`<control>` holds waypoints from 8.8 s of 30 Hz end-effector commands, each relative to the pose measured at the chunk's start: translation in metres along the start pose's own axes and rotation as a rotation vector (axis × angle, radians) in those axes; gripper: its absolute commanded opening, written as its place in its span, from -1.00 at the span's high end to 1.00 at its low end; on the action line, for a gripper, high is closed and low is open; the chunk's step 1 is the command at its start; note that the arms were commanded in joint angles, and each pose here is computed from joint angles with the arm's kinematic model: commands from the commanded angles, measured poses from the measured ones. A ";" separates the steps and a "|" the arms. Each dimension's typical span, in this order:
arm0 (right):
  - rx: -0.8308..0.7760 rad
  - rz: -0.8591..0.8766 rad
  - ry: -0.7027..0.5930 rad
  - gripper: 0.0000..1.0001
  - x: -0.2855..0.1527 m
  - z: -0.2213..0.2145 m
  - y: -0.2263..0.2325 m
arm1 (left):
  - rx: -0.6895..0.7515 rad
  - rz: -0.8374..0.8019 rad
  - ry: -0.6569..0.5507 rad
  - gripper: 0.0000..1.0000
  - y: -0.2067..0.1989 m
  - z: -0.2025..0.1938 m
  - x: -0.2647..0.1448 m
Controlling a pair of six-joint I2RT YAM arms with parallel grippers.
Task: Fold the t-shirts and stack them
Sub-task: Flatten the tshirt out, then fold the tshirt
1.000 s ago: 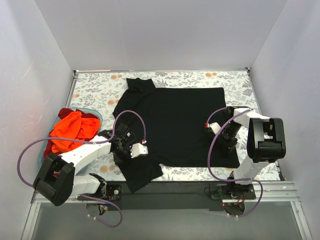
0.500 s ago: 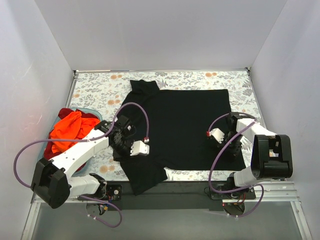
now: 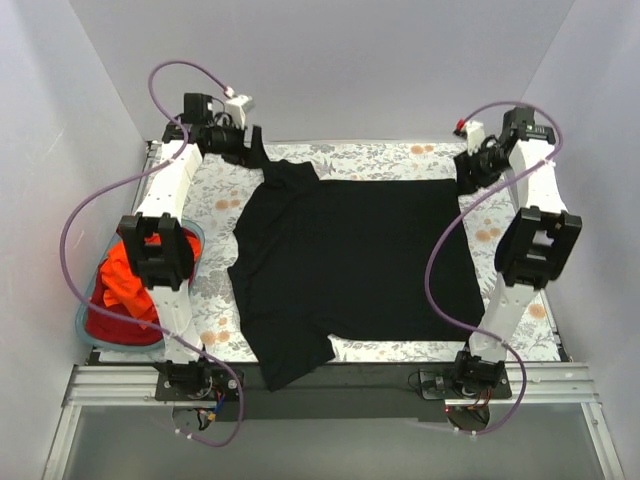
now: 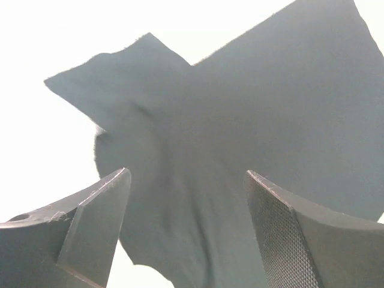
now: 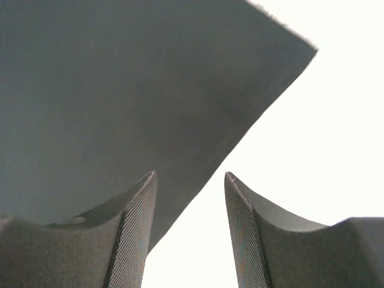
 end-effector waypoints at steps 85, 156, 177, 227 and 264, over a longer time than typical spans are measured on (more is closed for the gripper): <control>0.056 -0.105 -0.249 0.97 0.112 0.062 -0.085 | -0.040 0.245 -0.488 1.00 0.117 0.049 0.118; -0.196 0.044 0.080 0.84 0.083 -0.088 -0.040 | 0.663 -0.287 -0.004 0.61 -0.120 -0.198 -0.015; -0.022 0.191 -0.033 -0.09 0.041 -0.036 -0.028 | 0.098 -0.331 -0.075 -0.43 -0.065 -0.080 0.021; 0.021 0.191 0.057 0.10 0.056 -0.049 -0.031 | 0.701 -0.522 0.325 0.13 -0.185 -0.191 0.021; 0.032 -0.087 0.289 0.25 0.126 -0.046 -0.052 | -0.232 0.149 0.374 0.80 0.040 -0.156 0.048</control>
Point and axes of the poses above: each gripper's point midway between its finger pads, its own x axis out along the fingers, its own y axis along the line the jaws close on, z = x × y, the point moved 7 cm from there along -x, back along the fingers, and after that the axes turned 13 degrees about x, right-handed, at the moved point
